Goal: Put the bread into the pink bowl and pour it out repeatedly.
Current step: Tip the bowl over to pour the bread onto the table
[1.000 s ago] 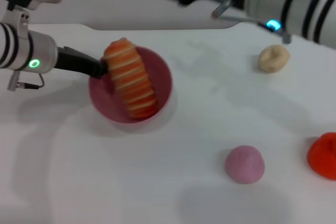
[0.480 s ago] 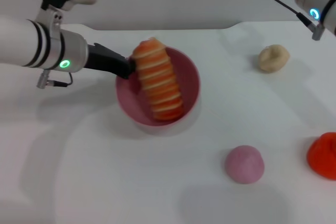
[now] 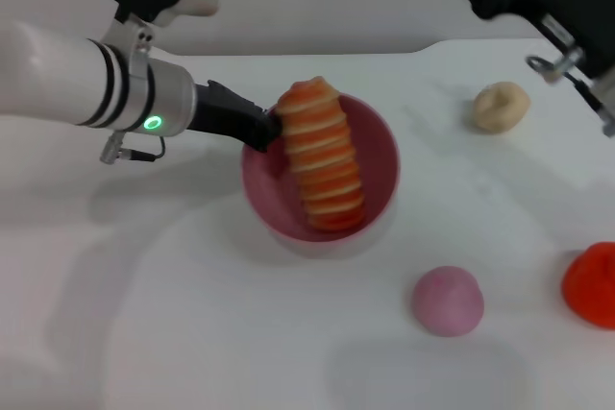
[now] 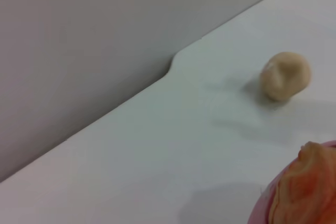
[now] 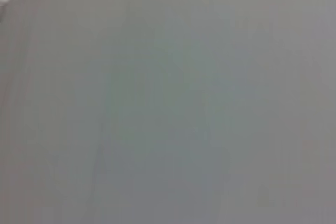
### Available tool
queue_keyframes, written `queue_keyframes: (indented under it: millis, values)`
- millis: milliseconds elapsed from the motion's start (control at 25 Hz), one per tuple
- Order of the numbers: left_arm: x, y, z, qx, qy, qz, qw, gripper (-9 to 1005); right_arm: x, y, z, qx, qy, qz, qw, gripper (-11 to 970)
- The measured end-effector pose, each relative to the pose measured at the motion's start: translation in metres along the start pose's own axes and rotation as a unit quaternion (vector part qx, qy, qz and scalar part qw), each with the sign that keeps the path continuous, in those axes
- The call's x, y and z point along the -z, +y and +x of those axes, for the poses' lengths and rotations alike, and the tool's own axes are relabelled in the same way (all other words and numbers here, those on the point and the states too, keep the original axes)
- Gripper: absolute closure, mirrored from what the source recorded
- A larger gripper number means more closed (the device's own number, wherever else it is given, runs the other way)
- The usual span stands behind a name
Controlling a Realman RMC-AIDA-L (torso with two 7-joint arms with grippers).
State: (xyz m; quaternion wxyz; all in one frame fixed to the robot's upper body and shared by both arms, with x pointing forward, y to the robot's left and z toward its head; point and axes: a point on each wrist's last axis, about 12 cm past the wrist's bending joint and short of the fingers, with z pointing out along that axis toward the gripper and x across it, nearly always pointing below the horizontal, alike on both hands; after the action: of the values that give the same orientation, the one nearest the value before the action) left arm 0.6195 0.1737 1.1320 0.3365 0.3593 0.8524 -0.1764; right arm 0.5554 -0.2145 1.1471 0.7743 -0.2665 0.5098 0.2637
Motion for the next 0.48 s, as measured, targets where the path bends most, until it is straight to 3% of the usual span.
queue_keyframes:
  millis: [160, 480]
  values:
    - [-0.006, -0.011, -0.006, -0.027, -0.005, 0.007, 1.0, 953, 0.028, -0.007, 0.004, 0.036, -0.023, 0.036, 0.998, 315]
    - [-0.019, -0.04, -0.022, -0.097, -0.037, 0.019, 0.994, 952, 0.095, -0.037, 0.005, 0.057, -0.038, 0.153, 0.986, 314]
